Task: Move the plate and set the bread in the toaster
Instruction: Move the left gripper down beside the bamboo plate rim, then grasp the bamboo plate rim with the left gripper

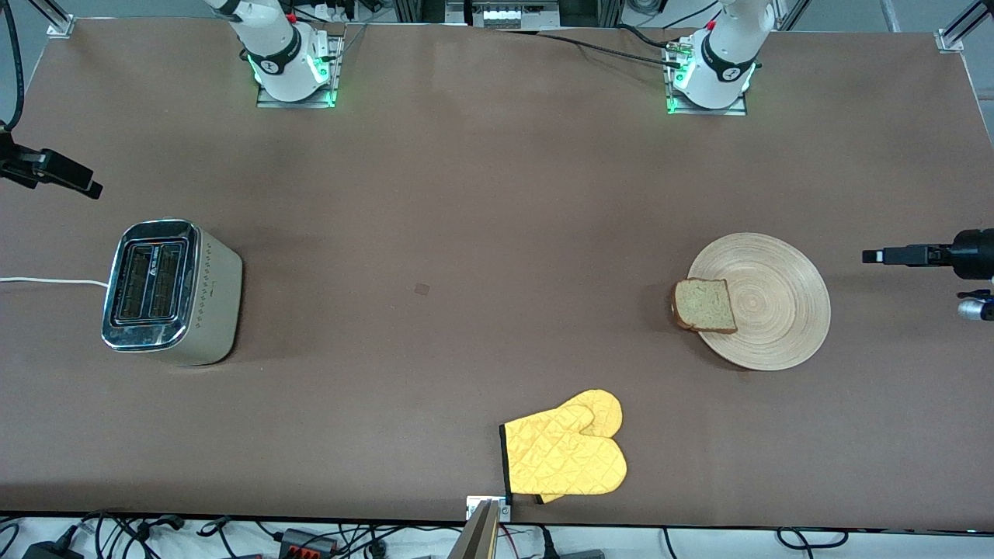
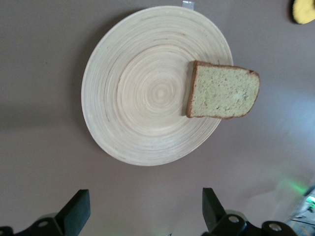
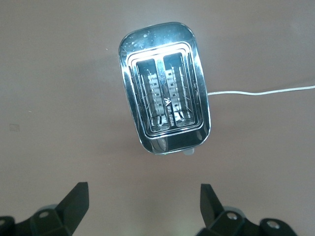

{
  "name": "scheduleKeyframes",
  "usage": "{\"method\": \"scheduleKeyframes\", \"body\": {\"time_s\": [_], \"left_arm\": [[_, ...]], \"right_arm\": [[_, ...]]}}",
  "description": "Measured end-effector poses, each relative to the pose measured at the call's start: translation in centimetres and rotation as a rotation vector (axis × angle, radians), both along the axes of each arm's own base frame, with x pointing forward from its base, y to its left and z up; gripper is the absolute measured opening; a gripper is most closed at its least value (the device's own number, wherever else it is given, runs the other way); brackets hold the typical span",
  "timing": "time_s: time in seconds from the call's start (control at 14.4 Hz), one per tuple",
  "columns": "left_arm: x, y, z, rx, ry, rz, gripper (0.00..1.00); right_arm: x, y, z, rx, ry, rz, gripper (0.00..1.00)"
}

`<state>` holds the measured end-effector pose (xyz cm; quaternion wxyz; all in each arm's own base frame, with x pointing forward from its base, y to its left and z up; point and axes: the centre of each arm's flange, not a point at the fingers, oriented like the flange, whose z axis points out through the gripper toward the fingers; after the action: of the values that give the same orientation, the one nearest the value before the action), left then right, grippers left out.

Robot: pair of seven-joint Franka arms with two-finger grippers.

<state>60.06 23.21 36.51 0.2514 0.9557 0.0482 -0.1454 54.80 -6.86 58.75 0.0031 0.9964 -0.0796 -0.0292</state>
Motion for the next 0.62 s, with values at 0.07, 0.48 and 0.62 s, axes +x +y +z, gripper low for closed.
{"method": "scheduleKeyframes", "body": {"time_s": [0.07, 0.48, 0.62], "left_arm": [[-0.2, 1.6, -1.9, -0.063, -0.038, 0.006, 1.00], [-2.4, 8.5, -15.7, -0.356, -0.282, 0.039, 1.00], [-2.9, 8.6, -18.7, -0.410, -0.299, 0.054, 1.00]], "right_arm": [[0.0, 0.0, 0.0, 0.000, 0.000, 0.000, 1.00], [0.0, -0.1, 0.0, 0.000, 0.000, -0.001, 1.00], [0.0, -0.1, 0.0, 0.000, 0.000, -0.001, 1.00]]}}
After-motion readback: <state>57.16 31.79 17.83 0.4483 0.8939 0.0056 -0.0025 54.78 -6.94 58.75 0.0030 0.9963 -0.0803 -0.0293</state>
